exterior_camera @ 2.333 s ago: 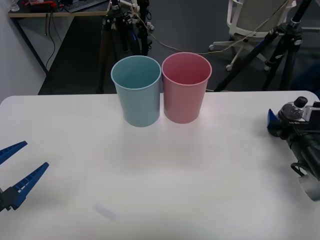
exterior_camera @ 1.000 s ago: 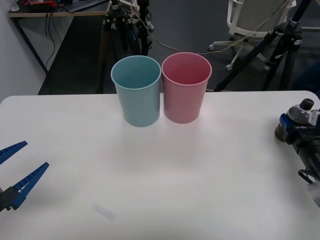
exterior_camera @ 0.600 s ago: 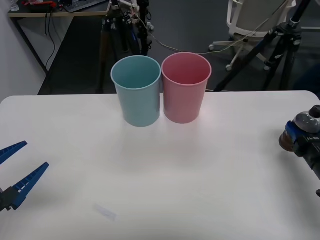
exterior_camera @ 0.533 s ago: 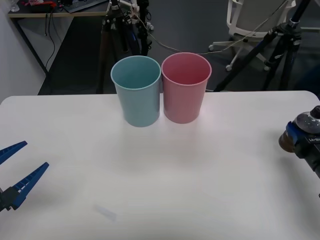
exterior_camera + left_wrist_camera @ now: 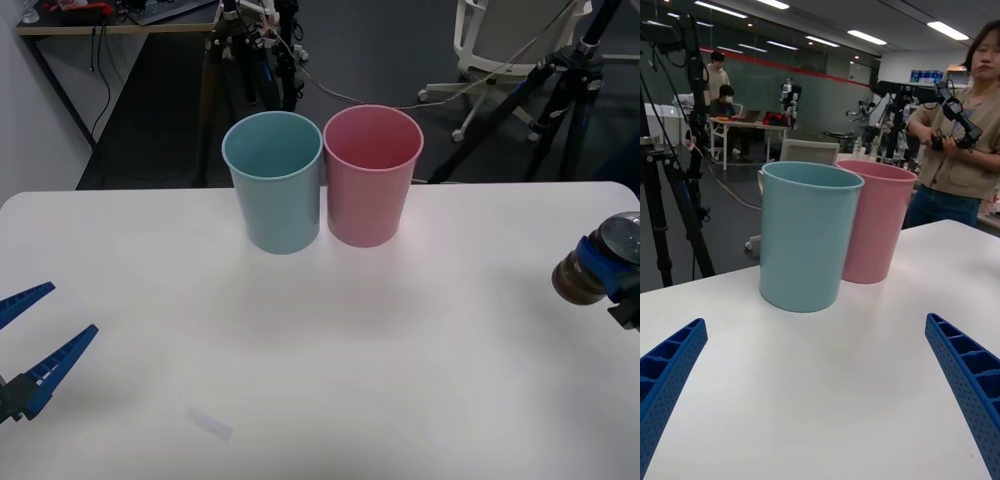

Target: Grasp the object on the table and drop it into the matching bin: aluminum can to the light blue bin, PET bottle to the pink bin.

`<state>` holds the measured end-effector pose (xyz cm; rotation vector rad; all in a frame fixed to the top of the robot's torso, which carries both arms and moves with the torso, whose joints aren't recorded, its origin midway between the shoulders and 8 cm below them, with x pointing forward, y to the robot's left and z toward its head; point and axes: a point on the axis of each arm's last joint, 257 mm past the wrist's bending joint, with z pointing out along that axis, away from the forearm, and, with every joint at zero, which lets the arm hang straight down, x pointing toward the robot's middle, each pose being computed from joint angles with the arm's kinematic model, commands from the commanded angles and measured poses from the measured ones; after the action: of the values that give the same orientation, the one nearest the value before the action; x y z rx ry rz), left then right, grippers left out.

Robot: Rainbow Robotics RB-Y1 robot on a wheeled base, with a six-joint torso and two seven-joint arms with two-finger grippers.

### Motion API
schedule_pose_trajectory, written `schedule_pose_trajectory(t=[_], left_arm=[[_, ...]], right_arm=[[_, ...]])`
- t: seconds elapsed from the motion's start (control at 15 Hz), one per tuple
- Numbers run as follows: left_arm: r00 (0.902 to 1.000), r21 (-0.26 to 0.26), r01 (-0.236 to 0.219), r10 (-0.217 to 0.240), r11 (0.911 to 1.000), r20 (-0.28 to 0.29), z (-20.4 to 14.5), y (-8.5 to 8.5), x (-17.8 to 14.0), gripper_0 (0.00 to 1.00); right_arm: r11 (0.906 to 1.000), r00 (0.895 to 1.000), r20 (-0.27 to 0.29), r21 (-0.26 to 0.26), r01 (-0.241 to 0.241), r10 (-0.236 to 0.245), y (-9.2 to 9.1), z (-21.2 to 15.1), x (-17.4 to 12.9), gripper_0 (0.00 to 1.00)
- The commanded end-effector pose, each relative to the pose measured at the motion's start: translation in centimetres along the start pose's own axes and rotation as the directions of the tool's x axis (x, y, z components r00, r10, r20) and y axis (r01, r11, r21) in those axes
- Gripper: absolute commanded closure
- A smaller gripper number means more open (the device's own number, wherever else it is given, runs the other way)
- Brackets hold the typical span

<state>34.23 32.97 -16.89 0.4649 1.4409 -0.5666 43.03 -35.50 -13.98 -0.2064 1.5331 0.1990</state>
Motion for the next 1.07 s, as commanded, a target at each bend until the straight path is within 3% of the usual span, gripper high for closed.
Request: schedule_pose_trajectory(t=[0.07, 0.47, 0.6, 0.8, 0.87, 1.07], left_arm=[[1.0000, 0.000, 0.000, 0.000, 1.0000, 0.000, 0.0, 0.0, 0.0, 0.00], [1.0000, 0.000, 0.000, 0.000, 1.0000, 0.000, 0.0, 0.0, 0.0, 0.00], [1.0000, 0.000, 0.000, 0.000, 1.0000, 0.000, 0.0, 0.0, 0.0, 0.00], [1.0000, 0.000, 0.000, 0.000, 1.0000, 0.000, 0.0, 0.0, 0.0, 0.00], [1.0000, 0.000, 0.000, 0.000, 1.0000, 0.000, 0.0, 0.0, 0.0, 0.00], [1.0000, 0.000, 0.000, 0.000, 1.0000, 0.000, 0.0, 0.0, 0.0, 0.00]], right_arm=[[0.9940, 1.000, -0.013, -0.109, -0.007, 0.006, 3.4, -0.9, -2.8, 1.00], [0.9728, 0.999, -0.007, -0.226, 0.051, -0.054, 7.1, -0.7, -7.6, 1.00], [0.9619, 0.999, -0.011, -0.270, 0.043, -0.048, 9.3, -0.3, -9.7, 1.00], [0.9384, 0.998, 0.007, -0.341, 0.058, -0.059, 12.0, 1.0, -12.8, 1.00], [0.9261, 0.997, 0.016, -0.370, 0.075, -0.074, 13.0, 1.8, -13.8, 1.00], [0.9019, 0.994, 0.042, -0.417, 0.112, -0.104, 14.7, 4.9, -15.5, 1.00]])
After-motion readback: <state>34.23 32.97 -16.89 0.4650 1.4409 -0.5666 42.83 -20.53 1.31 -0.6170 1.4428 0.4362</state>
